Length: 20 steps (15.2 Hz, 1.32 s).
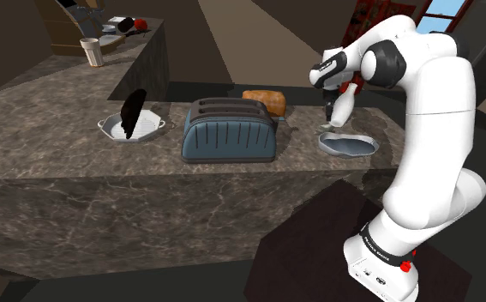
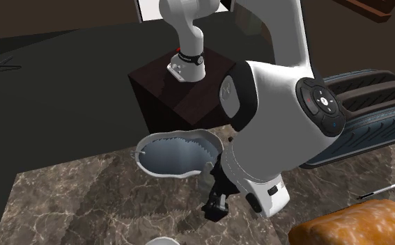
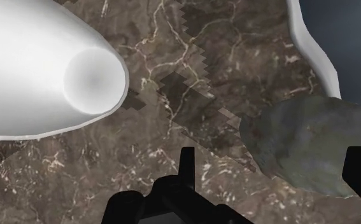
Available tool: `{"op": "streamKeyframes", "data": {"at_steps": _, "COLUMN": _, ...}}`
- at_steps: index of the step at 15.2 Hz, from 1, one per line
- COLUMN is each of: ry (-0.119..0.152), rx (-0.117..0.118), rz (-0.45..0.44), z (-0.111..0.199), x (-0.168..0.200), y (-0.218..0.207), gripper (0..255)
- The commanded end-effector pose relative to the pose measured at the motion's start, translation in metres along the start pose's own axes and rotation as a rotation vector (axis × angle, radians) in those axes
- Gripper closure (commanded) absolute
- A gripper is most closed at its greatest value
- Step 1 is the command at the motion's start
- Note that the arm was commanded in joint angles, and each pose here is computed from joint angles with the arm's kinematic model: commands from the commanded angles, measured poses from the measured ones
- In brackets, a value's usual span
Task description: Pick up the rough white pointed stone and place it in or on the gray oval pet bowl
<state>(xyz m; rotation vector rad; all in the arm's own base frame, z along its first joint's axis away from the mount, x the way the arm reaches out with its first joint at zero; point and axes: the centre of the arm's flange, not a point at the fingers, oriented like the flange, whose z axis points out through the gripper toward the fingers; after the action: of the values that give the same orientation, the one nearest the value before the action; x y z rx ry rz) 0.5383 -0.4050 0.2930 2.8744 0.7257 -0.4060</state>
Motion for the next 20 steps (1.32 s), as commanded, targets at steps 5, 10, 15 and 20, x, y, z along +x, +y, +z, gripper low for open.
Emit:
{"op": "streamKeyframes", "data": {"at_steps": 5, "ry": 0.000, "rx": 0.000, "rz": 0.000, "z": 0.007, "x": 0.000, "y": 0.000, "gripper": 0}}
{"op": "streamKeyframes", "data": {"at_steps": 10, "ry": 0.000, "rx": 0.000, "rz": 0.000, "z": 0.007, "x": 0.000, "y": 0.000, "gripper": 255}}
{"op": "streamKeyframes", "data": {"at_steps": 15, "ry": 0.000, "rx": 0.000, "rz": 0.000, "z": 0.007, "x": 0.000, "y": 0.000, "gripper": 255}}
{"op": "streamKeyframes", "data": {"at_steps": 20, "ry": 0.005, "rx": -0.078, "rz": -0.035, "z": 0.002, "x": 0.000, "y": -0.024, "gripper": 0}}
